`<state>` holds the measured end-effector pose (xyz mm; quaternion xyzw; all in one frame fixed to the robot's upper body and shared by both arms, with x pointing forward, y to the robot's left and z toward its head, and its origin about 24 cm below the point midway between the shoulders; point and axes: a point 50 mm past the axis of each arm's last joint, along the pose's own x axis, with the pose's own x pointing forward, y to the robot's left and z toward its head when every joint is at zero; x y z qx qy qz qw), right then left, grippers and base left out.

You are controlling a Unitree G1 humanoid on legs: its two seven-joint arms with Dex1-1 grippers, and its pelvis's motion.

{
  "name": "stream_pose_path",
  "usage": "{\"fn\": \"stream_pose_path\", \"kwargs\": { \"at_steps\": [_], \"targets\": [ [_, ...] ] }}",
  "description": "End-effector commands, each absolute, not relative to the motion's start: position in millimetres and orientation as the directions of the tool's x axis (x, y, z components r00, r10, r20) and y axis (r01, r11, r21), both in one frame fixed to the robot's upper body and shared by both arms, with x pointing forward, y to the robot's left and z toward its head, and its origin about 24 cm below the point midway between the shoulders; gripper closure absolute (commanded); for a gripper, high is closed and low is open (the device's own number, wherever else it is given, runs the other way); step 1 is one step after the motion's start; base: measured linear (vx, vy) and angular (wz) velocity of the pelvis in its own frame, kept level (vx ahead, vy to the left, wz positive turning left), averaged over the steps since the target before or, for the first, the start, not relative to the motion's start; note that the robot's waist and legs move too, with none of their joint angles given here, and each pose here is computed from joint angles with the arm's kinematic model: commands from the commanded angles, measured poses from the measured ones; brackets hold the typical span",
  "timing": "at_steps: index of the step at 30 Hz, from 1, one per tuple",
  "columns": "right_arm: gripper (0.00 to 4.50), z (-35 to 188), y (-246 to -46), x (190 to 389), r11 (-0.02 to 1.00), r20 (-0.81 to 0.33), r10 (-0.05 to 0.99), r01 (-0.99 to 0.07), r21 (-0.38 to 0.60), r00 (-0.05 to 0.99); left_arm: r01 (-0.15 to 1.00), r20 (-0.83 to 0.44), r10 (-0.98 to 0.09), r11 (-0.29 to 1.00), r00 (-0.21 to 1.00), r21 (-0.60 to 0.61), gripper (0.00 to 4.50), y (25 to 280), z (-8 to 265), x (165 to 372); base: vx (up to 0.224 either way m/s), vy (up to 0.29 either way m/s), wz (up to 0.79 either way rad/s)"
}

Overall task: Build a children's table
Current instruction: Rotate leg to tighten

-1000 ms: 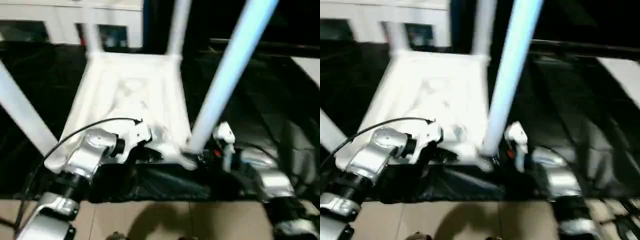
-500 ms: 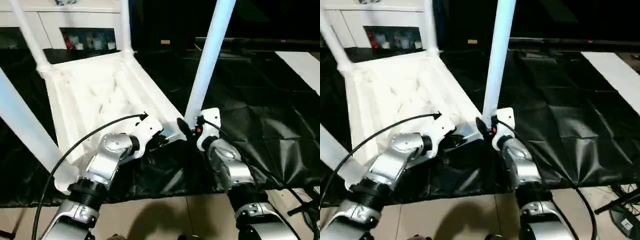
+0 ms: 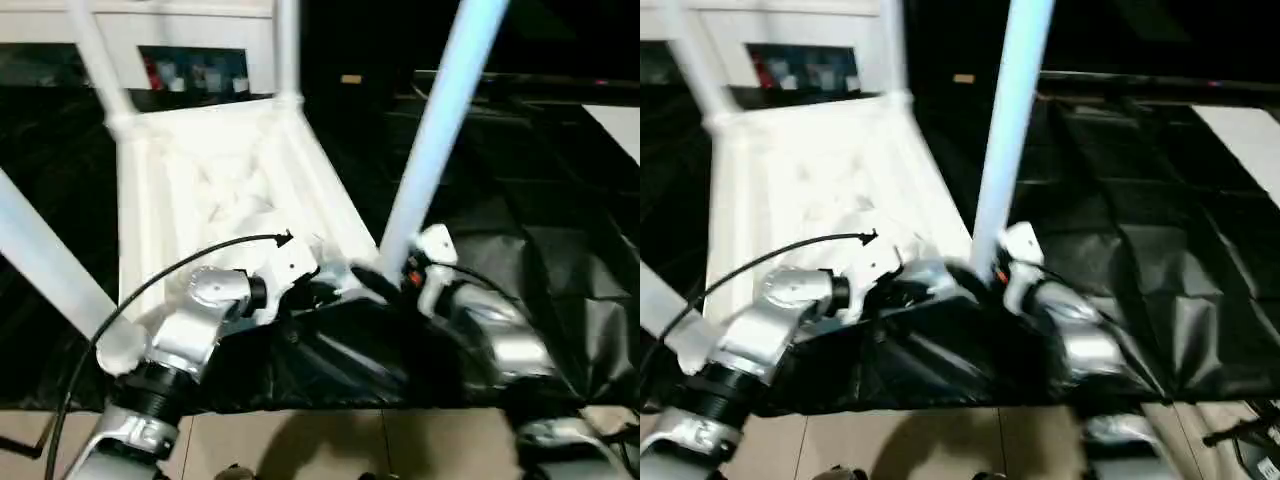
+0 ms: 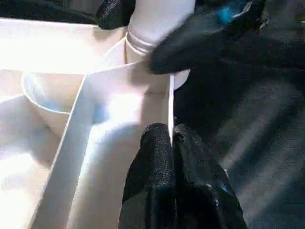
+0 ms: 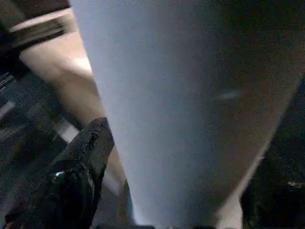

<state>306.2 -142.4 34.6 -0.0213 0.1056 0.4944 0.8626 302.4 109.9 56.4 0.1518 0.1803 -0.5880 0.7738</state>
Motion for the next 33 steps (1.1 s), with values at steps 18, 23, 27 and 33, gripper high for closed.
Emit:
{"fn": "stream_pose_path", "kwargs": {
  "at_steps": [18,23,27,33],
  "targets": [
    [1.72,27.8,-127.7,266.7,-0.027,-0.284,0.954,-0.972,0.232,-0.095,0.995,-0.517,-0.856,0.055,0.005,-0.082,4.50,115.6,59.4,306.7,0.000,0.000,0.00],
    [1.90,27.4,-125.7,264.8,-0.032,-0.266,0.959,-0.967,0.253,-0.102,0.995,-0.503,-0.864,0.053,0.001,-0.088,4.50,113.3,58.0,305.5,0.000,0.000,0.00],
    [1.91,23.6,-120.2,266.6,0.055,-0.221,0.975,-0.968,0.246,-0.001,0.989,-0.468,-0.877,0.142,0.104,-0.046,4.50,105.3,56.7,307.6,0.000,0.000,0.00],
    [2.00,12.7,-111.5,281.8,0.303,-0.239,0.939,-0.926,0.226,0.249,0.970,-0.435,-0.875,0.244,0.214,-0.014,4.50,91.3,55.8,309.7,0.000,0.000,0.00]
  ]
}}
